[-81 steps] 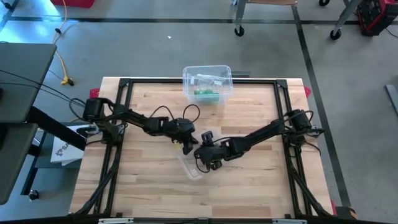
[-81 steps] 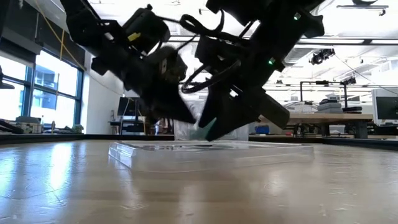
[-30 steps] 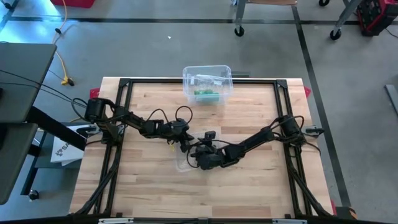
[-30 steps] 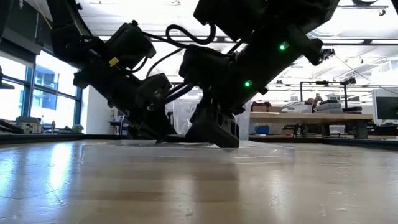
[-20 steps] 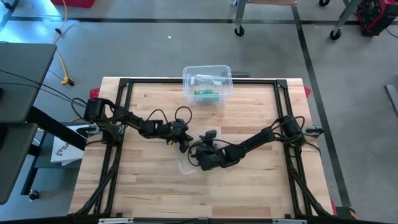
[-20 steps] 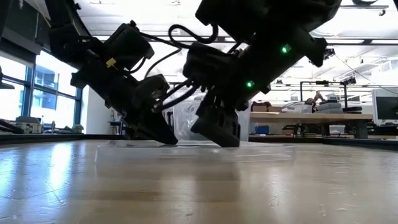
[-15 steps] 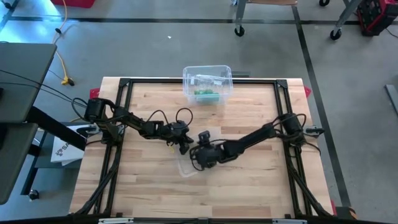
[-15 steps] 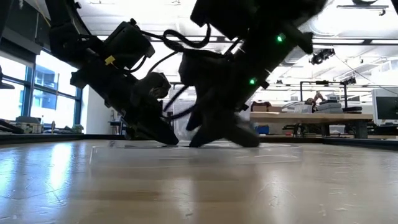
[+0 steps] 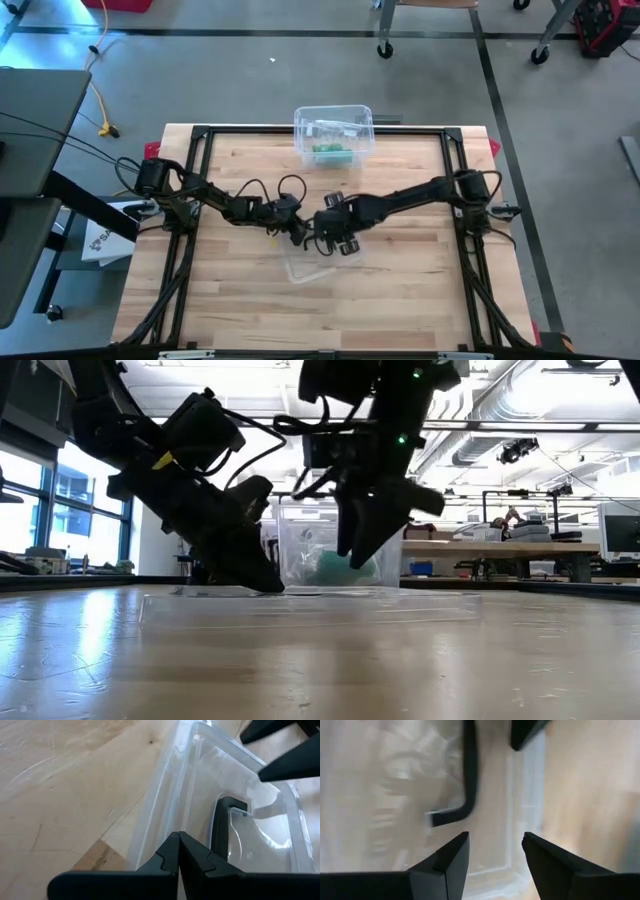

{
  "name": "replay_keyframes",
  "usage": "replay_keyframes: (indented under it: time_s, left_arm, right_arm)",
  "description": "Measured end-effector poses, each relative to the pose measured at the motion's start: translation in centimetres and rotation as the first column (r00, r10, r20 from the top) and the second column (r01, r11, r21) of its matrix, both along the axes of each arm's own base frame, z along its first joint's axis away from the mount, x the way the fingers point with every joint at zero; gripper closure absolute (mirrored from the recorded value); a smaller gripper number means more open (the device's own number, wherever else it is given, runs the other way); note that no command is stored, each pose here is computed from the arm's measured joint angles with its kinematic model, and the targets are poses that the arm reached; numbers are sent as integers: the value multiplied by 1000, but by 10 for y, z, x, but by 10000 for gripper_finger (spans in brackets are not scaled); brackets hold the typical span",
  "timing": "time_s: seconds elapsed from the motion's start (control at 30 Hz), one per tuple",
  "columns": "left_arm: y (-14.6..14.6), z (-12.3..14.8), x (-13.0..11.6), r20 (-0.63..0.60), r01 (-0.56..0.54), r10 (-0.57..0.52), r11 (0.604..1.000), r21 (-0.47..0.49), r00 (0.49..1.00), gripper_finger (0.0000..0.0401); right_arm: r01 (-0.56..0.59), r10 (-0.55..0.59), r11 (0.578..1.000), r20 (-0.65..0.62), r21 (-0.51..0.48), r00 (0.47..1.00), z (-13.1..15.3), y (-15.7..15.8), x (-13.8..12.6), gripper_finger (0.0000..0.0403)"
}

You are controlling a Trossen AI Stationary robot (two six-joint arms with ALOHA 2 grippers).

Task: Roll bandage
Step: Close the transparent bin

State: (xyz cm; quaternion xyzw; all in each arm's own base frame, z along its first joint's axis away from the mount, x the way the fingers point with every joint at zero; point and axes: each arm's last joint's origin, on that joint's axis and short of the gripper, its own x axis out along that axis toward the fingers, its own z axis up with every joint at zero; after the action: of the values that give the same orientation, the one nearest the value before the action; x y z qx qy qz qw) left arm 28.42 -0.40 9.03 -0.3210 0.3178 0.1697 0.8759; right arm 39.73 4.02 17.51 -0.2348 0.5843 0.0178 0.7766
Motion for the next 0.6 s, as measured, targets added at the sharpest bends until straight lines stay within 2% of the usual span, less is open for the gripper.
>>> replay_keyframes:
  time_s: [0.17,0.23,0.37,0.6]
  left_arm:
    - [-1,0,0,0,8,-8,1000,15,1000,401]
    - [0,0,0,-1,11,-11,1000,21,1000,401]
    - [4,2,0,4,29,-29,1000,11,1000,401]
    - [5,1,0,3,26,-26,999,18,1000,401]
  right_arm:
    - [12,-15,977,11,214,1000,3,-17,5,222]
    - [2,-10,975,37,223,999,-3,-22,7,222]
    - [-76,68,977,45,200,997,-19,-22,2,221]
    - [-48,15,976,156,210,988,-28,-21,6,192]
